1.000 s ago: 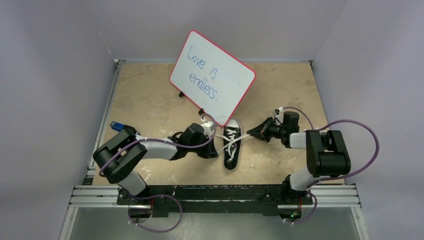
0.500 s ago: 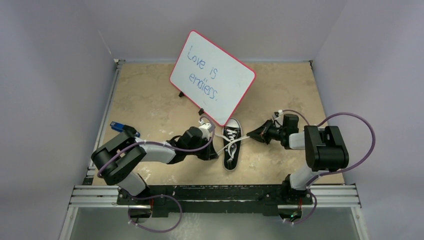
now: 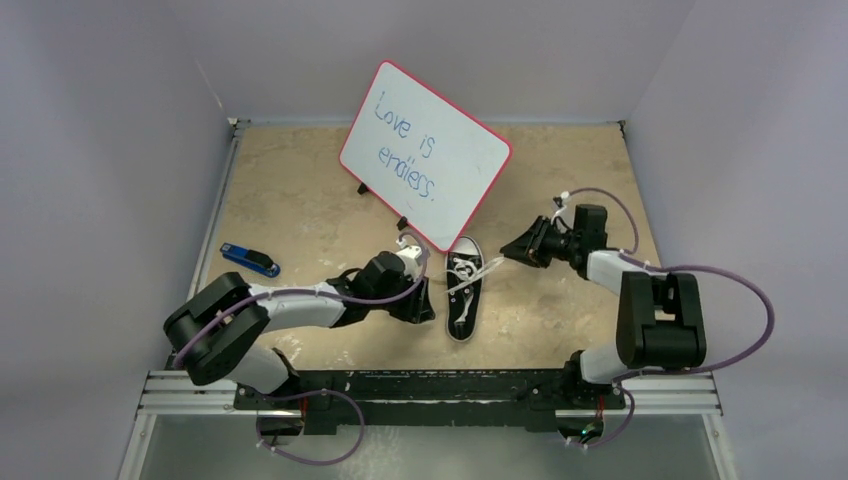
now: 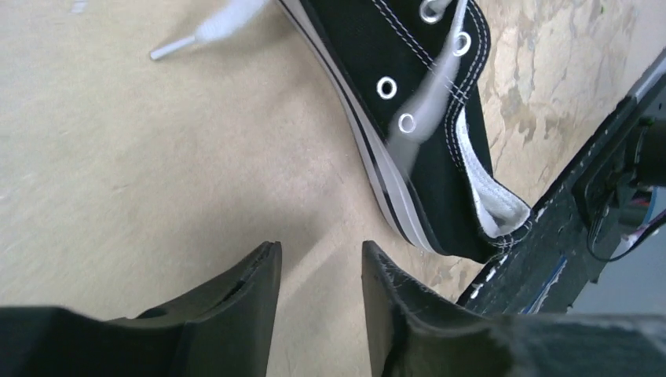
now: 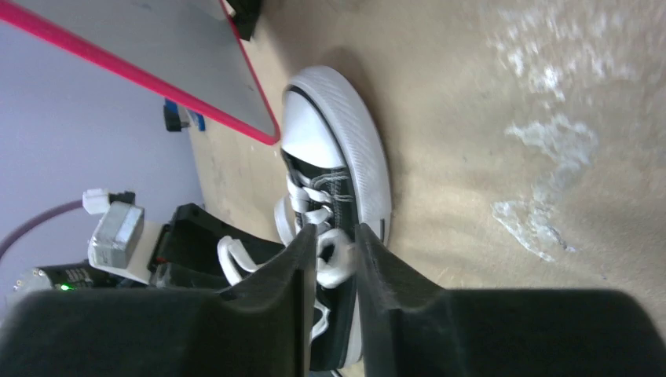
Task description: Tie the shoes
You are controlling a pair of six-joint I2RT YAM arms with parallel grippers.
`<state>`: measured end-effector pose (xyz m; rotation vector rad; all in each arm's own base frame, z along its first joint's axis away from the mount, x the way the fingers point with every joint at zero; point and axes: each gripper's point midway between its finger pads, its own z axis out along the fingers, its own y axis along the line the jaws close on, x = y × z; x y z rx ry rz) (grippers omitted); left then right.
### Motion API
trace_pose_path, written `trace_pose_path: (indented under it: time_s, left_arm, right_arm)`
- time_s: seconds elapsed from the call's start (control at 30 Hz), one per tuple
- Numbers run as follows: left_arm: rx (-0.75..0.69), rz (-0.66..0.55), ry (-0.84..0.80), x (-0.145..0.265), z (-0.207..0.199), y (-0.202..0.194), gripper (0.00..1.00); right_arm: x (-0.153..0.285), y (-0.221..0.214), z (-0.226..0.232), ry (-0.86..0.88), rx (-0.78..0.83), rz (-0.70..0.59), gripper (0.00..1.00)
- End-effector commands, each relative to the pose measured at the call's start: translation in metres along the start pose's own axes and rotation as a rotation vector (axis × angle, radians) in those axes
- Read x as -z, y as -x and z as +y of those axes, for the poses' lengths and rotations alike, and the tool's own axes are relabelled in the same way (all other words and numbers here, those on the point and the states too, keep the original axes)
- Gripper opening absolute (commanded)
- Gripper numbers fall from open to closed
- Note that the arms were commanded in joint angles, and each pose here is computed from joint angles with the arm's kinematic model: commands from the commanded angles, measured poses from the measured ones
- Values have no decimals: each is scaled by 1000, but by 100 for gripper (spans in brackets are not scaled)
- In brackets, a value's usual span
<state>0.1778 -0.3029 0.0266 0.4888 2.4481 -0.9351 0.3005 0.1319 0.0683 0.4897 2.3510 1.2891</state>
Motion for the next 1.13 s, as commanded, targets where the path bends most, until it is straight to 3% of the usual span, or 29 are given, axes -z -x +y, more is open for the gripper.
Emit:
trace_pose_path:
  time_s: [0.0, 0.03, 0.13, 0.17, 0.2, 0.37, 0.5, 0.67, 0.83, 1.1]
  left_arm:
    - [-27, -80, 67, 21, 5, 17, 53]
    - [-22, -102, 66, 27, 3, 21, 59]
    - [-27, -160, 57, 51, -9, 38, 65]
    - [-28, -185, 65, 63, -13, 46, 66]
    - [-36, -227, 65, 79, -22, 60, 68]
    - [-81, -565, 124, 190, -71, 170, 72]
    - [-81, -776, 221, 278, -100, 243, 73]
    - [-131, -861, 265, 327, -119, 277, 73]
    - [-119, -957, 268, 370, -127, 288, 75]
    - [-110, -984, 320, 390, -117, 281, 75]
  right_arm:
    - [28, 3, 12, -127, 190, 20, 42]
    - [36, 1, 14, -159, 206, 27, 51]
    - [68, 1, 29, -259, 282, 22, 62]
    - [80, 3, 38, -286, 320, -1, 79]
    - [95, 6, 47, -319, 354, -26, 84]
    - [182, 18, 134, -382, 542, -225, 93]
    - [263, 23, 218, -356, 689, -522, 96]
    - [313, 8, 257, -356, 709, -651, 99]
    - [336, 8, 268, -399, 694, -711, 99]
    - [329, 6, 268, -366, 697, -693, 99]
